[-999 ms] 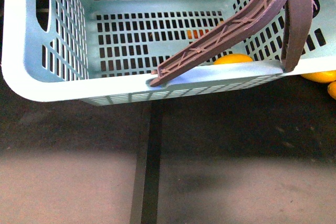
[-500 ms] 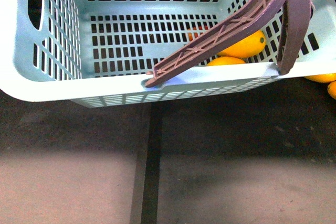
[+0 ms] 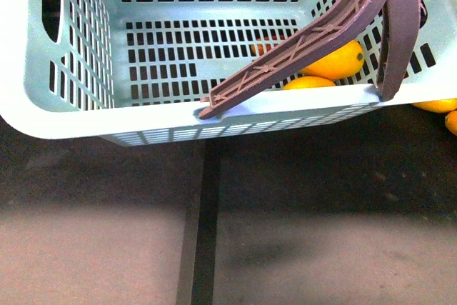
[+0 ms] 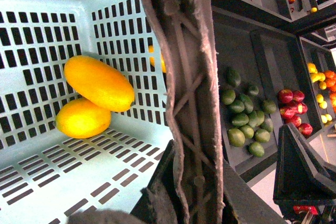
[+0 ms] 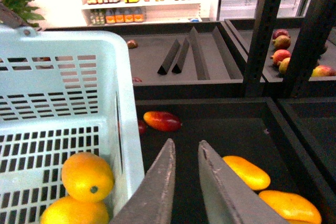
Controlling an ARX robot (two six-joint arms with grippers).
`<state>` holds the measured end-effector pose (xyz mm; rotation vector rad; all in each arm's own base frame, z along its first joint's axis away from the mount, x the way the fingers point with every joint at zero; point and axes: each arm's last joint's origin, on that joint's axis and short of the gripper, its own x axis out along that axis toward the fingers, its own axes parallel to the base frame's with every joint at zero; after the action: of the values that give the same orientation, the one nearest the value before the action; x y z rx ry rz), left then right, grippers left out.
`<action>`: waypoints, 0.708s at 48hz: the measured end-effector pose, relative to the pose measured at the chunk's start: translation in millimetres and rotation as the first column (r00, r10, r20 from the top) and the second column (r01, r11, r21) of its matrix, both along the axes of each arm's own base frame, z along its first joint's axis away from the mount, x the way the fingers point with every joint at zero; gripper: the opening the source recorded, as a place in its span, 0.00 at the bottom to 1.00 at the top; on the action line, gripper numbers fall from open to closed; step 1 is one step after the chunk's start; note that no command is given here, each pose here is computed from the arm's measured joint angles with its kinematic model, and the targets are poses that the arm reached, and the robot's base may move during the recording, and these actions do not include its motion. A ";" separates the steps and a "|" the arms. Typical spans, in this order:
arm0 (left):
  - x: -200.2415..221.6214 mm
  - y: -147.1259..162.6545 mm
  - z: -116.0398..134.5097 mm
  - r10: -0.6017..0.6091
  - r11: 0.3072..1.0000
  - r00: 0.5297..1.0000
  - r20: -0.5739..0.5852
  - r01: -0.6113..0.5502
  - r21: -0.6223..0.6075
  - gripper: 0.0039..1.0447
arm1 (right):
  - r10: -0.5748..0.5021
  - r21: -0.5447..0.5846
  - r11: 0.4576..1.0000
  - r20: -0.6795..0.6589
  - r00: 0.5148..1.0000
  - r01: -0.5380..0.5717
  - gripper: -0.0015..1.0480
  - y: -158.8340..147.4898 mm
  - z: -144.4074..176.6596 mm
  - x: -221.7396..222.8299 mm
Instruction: Pick lemon and mango into basket
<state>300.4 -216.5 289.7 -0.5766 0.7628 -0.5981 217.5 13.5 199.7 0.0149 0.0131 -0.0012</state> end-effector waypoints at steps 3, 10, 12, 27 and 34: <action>0.0 0.0 0.0 0.000 1.000 1.000 0.000 0.000 0.000 0.06 | 0.001 -0.005 1.000 0.000 1.000 -0.001 0.08 -1.6 -3.4 -7.4; 0.0 0.0 0.0 0.000 1.000 1.000 -0.001 0.000 -0.001 0.06 | 0.010 -0.009 1.000 0.005 1.000 -0.010 0.02 -10.9 -9.3 -22.4; 0.1 0.1 0.0 0.000 1.000 1.000 -0.001 0.000 -0.001 0.06 | 0.000 -0.010 1.000 0.006 1.000 0.000 0.02 -12.8 -11.0 -27.0; -0.1 -0.1 0.0 -0.004 1.000 1.000 -0.001 0.004 -0.002 0.06 | 0.002 -0.010 1.000 0.000 1.000 -0.002 0.02 -13.2 -23.1 -56.7; 0.0 0.0 0.0 -0.001 1.000 1.000 0.000 0.001 0.000 0.06 | 0.001 -0.010 1.000 0.001 1.000 -0.001 0.02 -13.3 -25.7 -65.6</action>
<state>300.4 -216.5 289.7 -0.5760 0.7627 -0.5987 151.8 0.3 174.0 0.0051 0.0120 -0.0004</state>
